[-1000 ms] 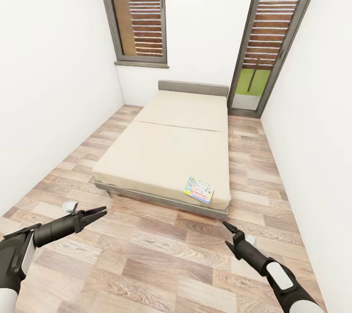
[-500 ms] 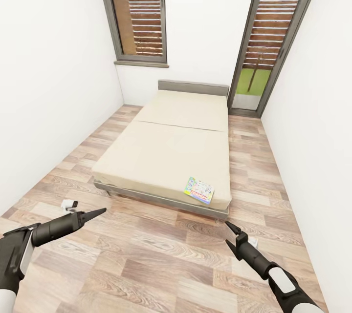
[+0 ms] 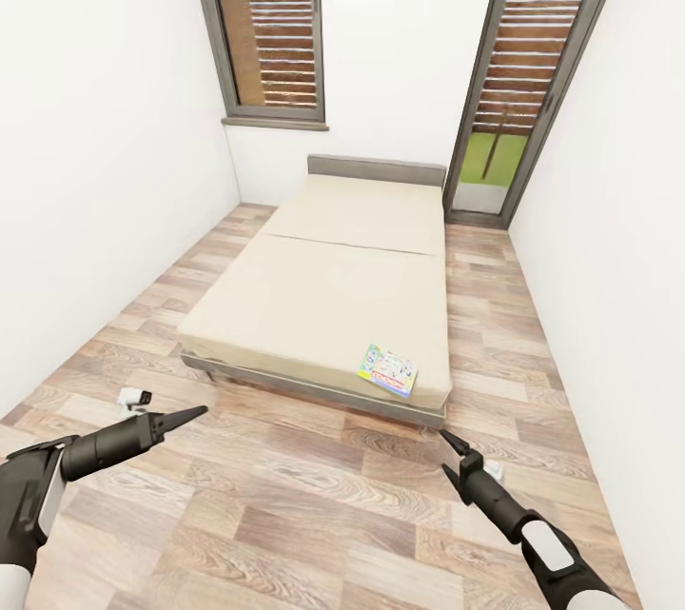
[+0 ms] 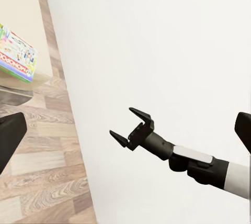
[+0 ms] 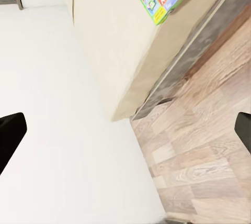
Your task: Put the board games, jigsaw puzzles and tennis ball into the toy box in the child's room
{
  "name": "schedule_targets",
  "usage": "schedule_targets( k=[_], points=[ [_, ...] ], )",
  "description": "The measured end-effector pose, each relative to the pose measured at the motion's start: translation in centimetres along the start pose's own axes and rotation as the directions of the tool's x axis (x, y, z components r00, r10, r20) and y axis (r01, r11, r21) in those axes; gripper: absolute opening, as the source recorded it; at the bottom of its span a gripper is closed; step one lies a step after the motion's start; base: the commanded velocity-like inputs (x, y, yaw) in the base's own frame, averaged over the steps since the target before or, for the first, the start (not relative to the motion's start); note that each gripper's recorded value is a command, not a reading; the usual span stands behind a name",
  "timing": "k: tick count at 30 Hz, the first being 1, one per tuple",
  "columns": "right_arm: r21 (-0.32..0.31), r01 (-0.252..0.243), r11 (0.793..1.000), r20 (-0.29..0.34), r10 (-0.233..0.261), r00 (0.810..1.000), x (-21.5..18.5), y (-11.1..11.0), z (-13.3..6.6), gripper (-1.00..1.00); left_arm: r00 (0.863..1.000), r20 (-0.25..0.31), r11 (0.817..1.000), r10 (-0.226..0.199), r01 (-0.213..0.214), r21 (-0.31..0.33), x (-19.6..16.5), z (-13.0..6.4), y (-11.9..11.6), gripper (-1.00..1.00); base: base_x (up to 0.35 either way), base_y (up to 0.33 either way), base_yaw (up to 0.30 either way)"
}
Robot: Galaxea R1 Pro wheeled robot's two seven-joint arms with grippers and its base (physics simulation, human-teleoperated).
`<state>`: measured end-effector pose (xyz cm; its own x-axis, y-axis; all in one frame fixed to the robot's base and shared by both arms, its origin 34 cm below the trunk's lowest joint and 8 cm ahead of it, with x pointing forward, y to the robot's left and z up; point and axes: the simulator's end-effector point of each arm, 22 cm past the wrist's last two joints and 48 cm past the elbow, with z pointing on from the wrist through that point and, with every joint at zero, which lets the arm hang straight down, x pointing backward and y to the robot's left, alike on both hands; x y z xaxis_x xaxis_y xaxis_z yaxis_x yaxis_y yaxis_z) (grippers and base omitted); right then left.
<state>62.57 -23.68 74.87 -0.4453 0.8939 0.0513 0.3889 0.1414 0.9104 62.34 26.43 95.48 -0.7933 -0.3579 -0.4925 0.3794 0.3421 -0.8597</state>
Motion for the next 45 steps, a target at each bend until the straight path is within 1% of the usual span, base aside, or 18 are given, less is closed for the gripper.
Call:
schedule_targets(
  k=[5,9,11,12,14,17,22,27,33,36,39,42,45],
  points=[
    [-0.003,0.007,1.0,0.016,-0.007,1.0,0.0,-0.3,0.5,1.0,1.0,-0.003,1.0,-0.018,0.018,0.003,0.2,0.2,0.4,1.0,0.0,0.0,0.0],
    [-0.002,0.027,1.0,0.041,-0.027,0.999,-0.5,-0.6,0.9,1.0,1.0,-0.006,1.0,-0.024,0.024,0.005,0.3,0.4,0.7,1.0,0.0,0.0,0.0],
    [0.0,0.057,0.998,0.076,-0.057,0.995,-1.2,-0.7,1.0,1.0,1.0,-0.004,1.0,-0.026,0.026,0.004,0.3,0.4,0.9,1.0,0.0,0.0,0.0],
    [0.004,0.082,0.997,0.105,-0.081,0.991,-1.8,-0.8,1.0,1.0,1.0,-0.004,1.0,-0.028,0.028,0.003,0.3,0.4,1.0,1.0,0.0,0.0,0.0],
    [0.009,0.112,0.994,0.141,-0.112,0.984,-2.6,-0.9,1.0,1.0,0.999,-0.003,0.999,-0.032,0.032,0.003,0.4,0.4,1.2,1.0,0.0,0.0,0.0],
    [0.013,0.131,0.991,0.163,-0.131,0.978,-3.0,-1.2,1.2,1.0,0.999,-0.004,0.999,-0.035,0.035,0.002,0.4,0.5,1.5,1.0,0.0,0.0,0.0],
    [0.016,0.133,0.991,0.174,-0.133,0.976,-2.5,-1.6,2.0,1.0,0.999,-0.007,0.999,-0.038,0.038,0.001,0.7,0.7,2.1,1.0,0.0,0.0,0.0],
    [0.022,0.147,0.989,0.18,-0.149,0.972,-2.3,-2.0,2.5,1.0,0.999,-0.01,0.999,-0.039,0.039,0.001,1.0,0.9,2.6,1.0,0.0,0.0,0.0],
    [0.021,0.176,0.984,0.233,-0.176,0.956,-2.3,-2.1,3.3,1.0,0.999,-0.013,0.999,-0.04,0.04,0.002,1.3,1.2,3.2,1.0,0.0,0.0,0.0],
    [0.02,0.177,0.984,0.242,-0.177,0.954,-2.5,-2.4,3.5,1.0,0.999,-0.014,0.999,-0.039,0.039,0.0,1.4,1.2,3.5,1.0,0.0,0.0,0.0],
    [0.015,0.175,0.984,0.241,-0.174,0.955,-2.5,-2.6,3.7,1.0,0.999,-0.011,0.999,-0.038,0.038,-0.002,1.4,1.2,3.9,1.0,0.0,0.0,0.0],
    [0.005,0.153,0.988,0.214,-0.15,0.965,-2.0,-2.9,4.0,1.0,0.999,-0.01,0.999,-0.038,0.038,-0.002,1.5,1.2,4.2,1.0,0.0,0.0,0.0],
    [0.002,0.144,0.99,0.204,-0.142,0.969,-1.8,-3.2,4.2,1.0,0.999,-0.009,0.999,-0.037,0.037,-0.003,1.6,1.2,4.6,1.0,0.0,0.0,0.0]
  ],
)
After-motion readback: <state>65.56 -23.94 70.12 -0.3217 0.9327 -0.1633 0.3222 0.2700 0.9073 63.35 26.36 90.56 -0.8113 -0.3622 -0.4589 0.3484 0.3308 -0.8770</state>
